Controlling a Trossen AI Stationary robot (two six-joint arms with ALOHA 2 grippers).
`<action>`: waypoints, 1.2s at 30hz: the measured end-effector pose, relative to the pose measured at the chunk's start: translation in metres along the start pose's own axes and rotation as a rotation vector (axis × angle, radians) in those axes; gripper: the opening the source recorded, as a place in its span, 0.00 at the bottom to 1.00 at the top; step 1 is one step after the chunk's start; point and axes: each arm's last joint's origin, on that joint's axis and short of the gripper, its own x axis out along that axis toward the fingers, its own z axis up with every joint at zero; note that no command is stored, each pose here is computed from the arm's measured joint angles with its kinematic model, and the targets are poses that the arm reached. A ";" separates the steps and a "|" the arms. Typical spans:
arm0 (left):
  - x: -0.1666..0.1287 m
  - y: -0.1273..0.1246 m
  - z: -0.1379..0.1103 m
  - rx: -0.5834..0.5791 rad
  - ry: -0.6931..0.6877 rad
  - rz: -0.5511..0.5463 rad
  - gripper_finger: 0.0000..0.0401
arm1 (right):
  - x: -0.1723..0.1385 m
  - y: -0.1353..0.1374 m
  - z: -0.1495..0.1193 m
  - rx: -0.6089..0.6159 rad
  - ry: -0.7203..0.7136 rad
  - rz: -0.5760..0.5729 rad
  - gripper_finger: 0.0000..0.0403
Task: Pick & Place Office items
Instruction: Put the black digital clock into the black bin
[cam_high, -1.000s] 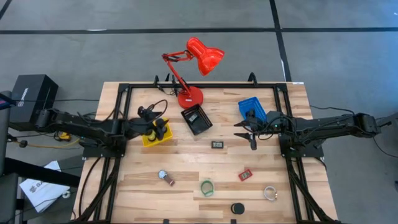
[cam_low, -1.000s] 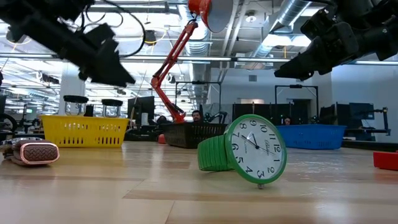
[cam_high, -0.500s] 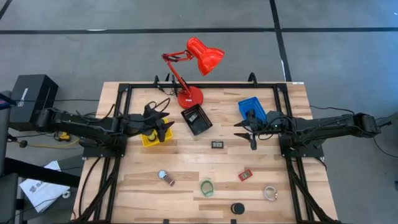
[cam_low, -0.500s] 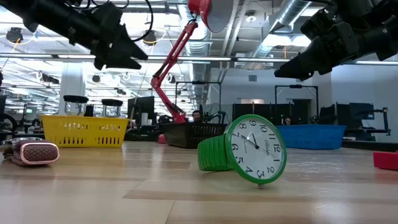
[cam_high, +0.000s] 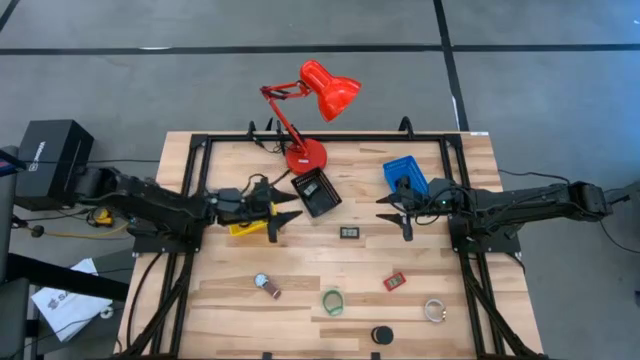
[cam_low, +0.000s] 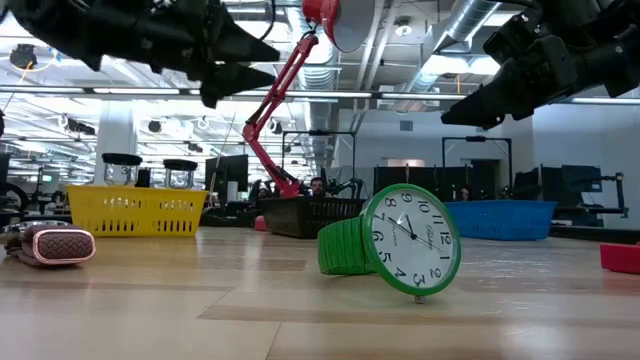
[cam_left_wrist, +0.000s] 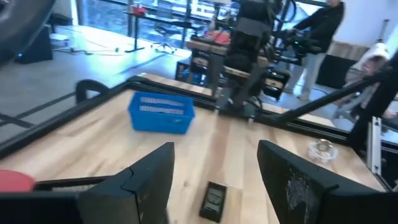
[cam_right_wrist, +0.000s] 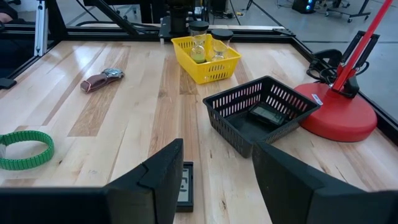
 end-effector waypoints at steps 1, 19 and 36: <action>0.003 -0.001 -0.003 0.001 0.001 -0.005 0.57 | 0.000 0.000 0.000 0.000 0.000 0.000 0.45; 0.076 -0.034 -0.009 0.139 0.112 -0.163 0.57 | 0.000 0.000 0.000 0.000 0.000 0.000 0.45; 0.100 -0.051 0.028 0.327 0.230 -0.167 0.57 | 0.000 0.000 0.000 0.000 0.000 -0.001 0.45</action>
